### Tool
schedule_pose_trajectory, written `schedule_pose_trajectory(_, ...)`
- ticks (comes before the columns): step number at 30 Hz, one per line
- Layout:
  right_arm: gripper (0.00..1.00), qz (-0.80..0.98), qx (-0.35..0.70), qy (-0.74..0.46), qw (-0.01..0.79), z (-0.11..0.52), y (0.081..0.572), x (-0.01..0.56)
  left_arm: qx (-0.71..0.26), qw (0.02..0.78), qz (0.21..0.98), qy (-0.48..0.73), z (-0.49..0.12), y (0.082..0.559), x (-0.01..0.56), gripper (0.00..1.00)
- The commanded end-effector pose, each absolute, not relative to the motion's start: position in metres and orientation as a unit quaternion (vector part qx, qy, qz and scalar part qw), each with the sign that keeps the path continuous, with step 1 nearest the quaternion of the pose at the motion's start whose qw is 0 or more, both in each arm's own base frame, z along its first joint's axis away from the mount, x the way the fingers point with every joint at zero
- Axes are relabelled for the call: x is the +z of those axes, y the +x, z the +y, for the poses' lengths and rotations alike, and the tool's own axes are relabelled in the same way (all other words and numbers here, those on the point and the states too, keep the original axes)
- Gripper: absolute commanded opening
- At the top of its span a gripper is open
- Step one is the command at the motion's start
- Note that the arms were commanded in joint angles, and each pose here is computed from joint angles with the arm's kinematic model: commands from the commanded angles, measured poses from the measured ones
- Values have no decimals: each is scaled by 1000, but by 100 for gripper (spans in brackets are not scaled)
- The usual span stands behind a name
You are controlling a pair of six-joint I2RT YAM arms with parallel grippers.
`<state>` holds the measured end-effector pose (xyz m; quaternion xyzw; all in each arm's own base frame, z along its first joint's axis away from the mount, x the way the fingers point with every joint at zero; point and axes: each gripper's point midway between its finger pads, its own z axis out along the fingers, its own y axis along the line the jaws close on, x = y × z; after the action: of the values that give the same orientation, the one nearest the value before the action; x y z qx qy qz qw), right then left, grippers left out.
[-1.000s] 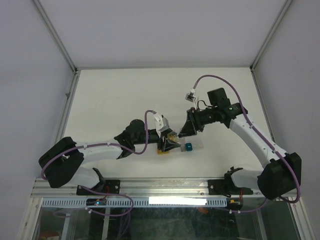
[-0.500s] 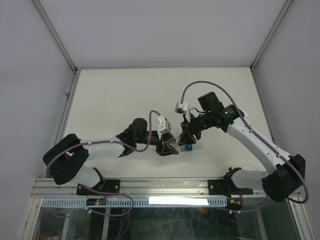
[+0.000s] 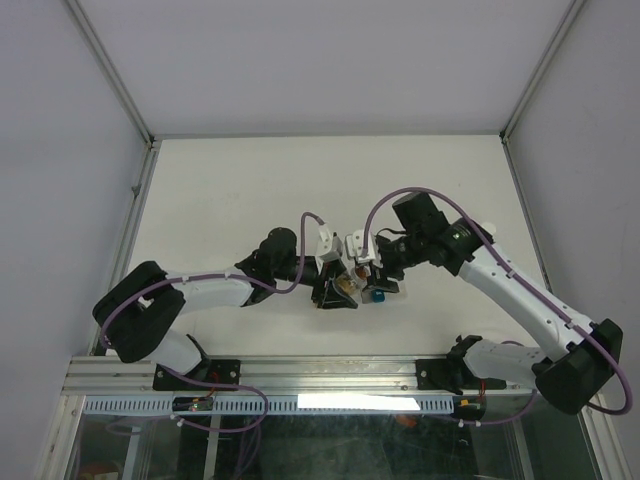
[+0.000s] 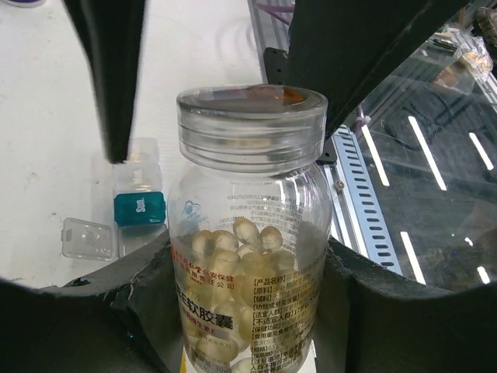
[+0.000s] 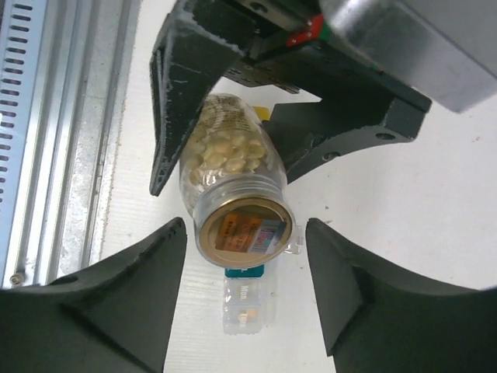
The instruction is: Sort the pills into containers
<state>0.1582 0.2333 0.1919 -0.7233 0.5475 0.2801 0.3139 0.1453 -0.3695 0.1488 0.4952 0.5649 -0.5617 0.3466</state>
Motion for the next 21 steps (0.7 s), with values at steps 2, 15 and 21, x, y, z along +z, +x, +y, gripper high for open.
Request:
schedule_pose_trajectory(2, 74, 591, 308, -644, 376, 238, 172, 238, -560, 406, 535, 485, -374, 159, 192, 0)
schedule_pose_trajectory(15, 87, 754, 496, -350, 251, 241, 181, 265, -498, 447, 569, 477, -377, 174, 199, 0)
schedule_pose_trajectory(21, 83, 767, 460, -369, 254, 250, 185, 253, -489, 454, 578, 471, -377, 177, 200, 0)
